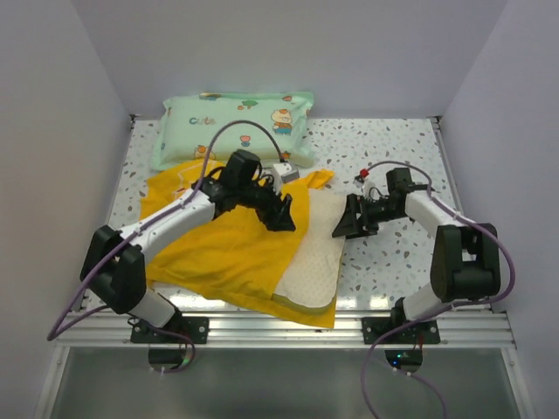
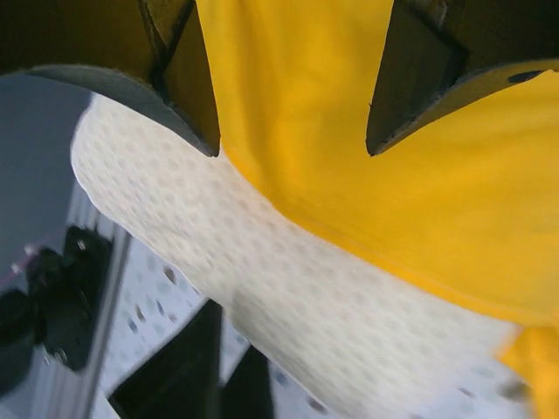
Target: Put the pillow into the pillowcase
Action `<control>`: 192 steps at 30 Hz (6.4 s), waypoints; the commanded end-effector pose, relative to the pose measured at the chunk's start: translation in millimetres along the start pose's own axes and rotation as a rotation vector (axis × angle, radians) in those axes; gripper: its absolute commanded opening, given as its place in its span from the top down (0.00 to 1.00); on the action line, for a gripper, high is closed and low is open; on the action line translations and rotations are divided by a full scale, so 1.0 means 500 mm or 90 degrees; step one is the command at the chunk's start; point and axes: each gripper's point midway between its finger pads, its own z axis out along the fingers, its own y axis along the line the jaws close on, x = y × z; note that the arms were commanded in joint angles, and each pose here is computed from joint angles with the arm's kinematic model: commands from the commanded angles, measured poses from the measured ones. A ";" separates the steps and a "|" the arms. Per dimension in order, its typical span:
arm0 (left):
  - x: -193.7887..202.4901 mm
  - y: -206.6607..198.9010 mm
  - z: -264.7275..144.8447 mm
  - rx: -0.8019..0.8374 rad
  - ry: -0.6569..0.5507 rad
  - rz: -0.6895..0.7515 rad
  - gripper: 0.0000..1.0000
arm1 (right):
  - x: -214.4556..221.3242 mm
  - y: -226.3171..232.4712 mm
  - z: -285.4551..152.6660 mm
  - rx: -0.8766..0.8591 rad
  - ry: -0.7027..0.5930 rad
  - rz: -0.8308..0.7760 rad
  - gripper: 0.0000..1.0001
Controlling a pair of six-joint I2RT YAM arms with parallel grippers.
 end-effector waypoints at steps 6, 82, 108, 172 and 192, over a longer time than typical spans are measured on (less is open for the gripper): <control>-0.258 0.231 -0.012 -0.230 -0.095 0.121 0.20 | -0.144 -0.046 -0.047 0.116 -0.144 -0.012 0.03; -0.368 0.351 0.033 -0.213 -0.307 -0.148 0.26 | -0.203 -0.037 0.005 0.180 -0.252 -0.077 0.59; 0.055 0.231 -0.192 -0.359 0.031 0.099 0.19 | -0.323 -0.090 0.063 0.146 -0.141 -0.015 0.72; -0.051 0.696 -0.179 -0.420 0.068 0.075 0.39 | -0.268 -0.115 0.124 0.128 -0.062 -0.006 0.31; -0.267 0.250 0.008 -0.109 -0.161 0.077 1.00 | -0.328 0.035 0.117 0.053 -0.123 -0.178 1.00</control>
